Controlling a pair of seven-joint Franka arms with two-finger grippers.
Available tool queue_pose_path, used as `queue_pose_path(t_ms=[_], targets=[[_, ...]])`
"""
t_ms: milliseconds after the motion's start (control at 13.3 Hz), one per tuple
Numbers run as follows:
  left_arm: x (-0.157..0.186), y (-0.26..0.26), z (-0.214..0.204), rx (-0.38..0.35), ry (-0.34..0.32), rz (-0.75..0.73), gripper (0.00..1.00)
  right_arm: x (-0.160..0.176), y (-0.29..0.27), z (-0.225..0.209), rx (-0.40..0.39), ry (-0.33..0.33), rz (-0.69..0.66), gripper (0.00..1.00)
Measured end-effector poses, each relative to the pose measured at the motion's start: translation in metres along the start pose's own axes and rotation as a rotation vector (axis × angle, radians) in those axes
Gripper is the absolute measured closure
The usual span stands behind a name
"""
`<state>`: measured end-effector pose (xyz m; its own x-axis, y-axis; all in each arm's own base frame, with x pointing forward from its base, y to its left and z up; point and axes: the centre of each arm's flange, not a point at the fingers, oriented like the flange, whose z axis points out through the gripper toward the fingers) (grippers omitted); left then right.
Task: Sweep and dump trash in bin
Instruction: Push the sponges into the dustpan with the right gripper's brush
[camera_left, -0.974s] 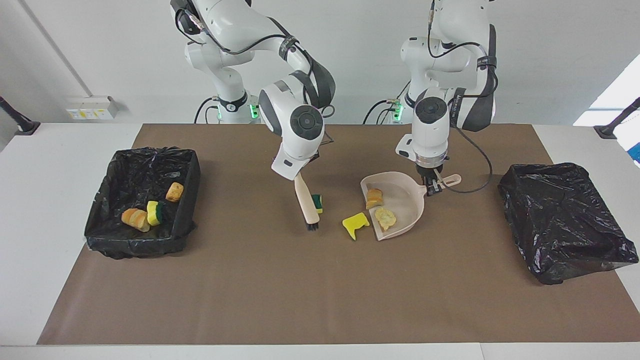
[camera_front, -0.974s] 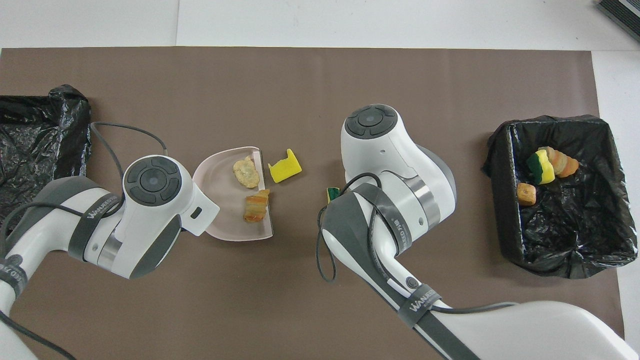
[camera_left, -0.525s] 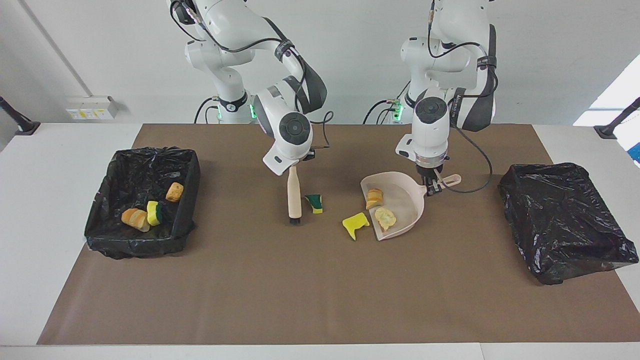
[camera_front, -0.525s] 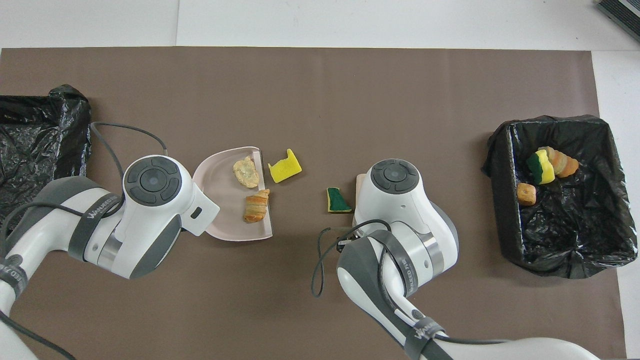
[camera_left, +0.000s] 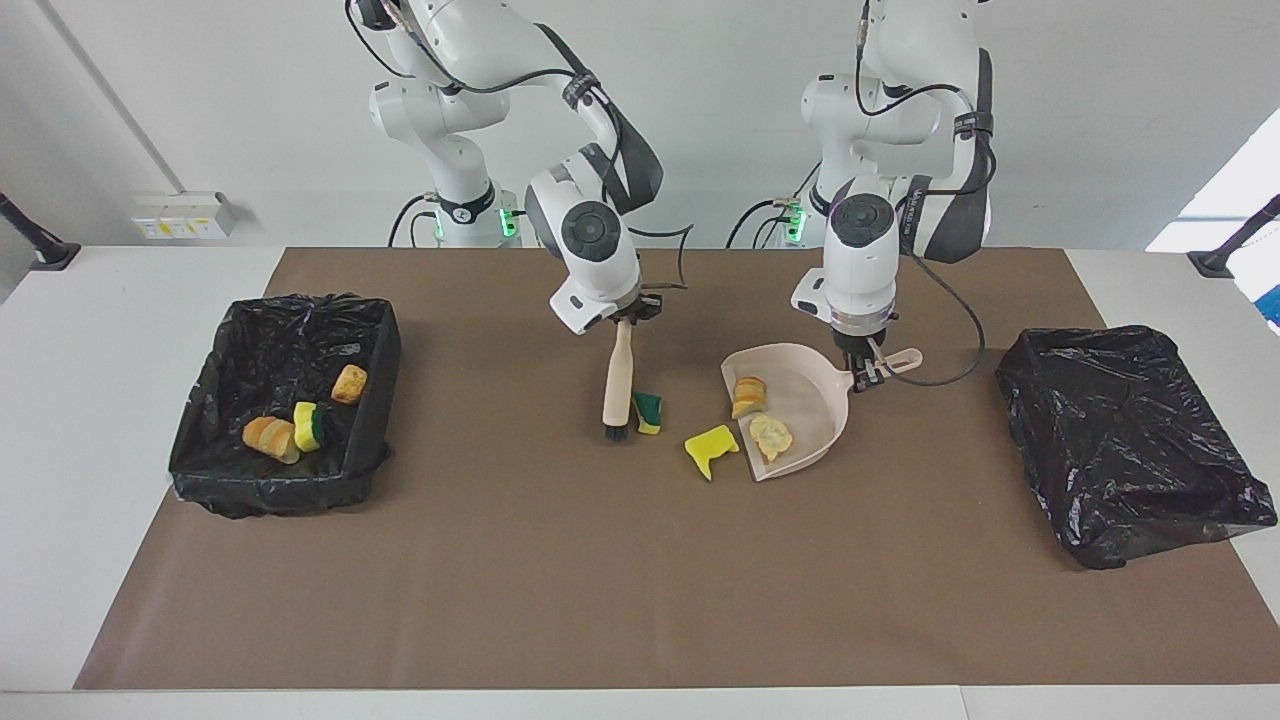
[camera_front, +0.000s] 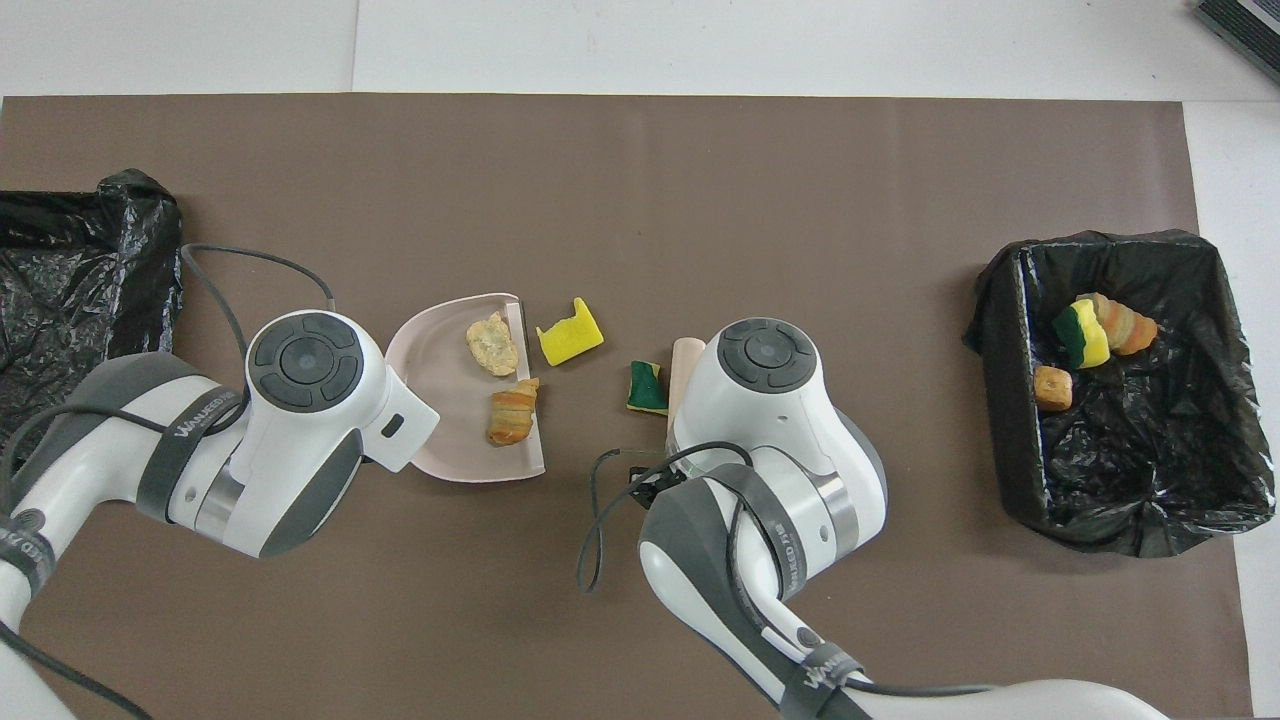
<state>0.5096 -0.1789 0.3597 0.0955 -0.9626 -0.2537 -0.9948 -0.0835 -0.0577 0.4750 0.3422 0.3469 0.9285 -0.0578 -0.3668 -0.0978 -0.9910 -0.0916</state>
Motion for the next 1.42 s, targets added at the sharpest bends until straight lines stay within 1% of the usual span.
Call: queue_pose_path(t_ms=[150,300,525,675,974,1049,1199,1424], targets=[[0.0,0.0,0.0,0.0,0.0,0.0,0.67,0.008,-0.025,0.008,0.012,-0.009,-0.031,0.74],[0.0,0.0,0.0,0.0,0.0,0.0,0.67,0.018,-0.036,0.011,0.026,-0.012,-0.07,0.74],[0.0,0.0,0.0,0.0,0.0,0.0,0.67,0.023,-0.05,0.003,0.095,0.017,-0.152,0.74],[0.0,0.0,0.0,0.0,0.0,0.0,0.67,0.013,-0.068,0.005,0.139,0.026,-0.196,0.74],[0.0,0.0,0.0,0.0,0.0,0.0,0.67,-0.019,-0.111,0.016,0.293,0.005,-0.219,0.74],[0.0,0.0,0.0,0.0,0.0,0.0,0.67,-0.027,-0.119,0.017,0.319,-0.004,-0.221,0.74],[0.0,0.0,0.0,0.0,0.0,0.0,0.67,-0.032,-0.121,0.011,0.326,-0.006,-0.225,0.74],[-0.001,0.0,0.0,-0.001,0.0,-0.002,0.67,-0.033,-0.104,-0.011,0.3,-0.031,-0.207,0.74]])
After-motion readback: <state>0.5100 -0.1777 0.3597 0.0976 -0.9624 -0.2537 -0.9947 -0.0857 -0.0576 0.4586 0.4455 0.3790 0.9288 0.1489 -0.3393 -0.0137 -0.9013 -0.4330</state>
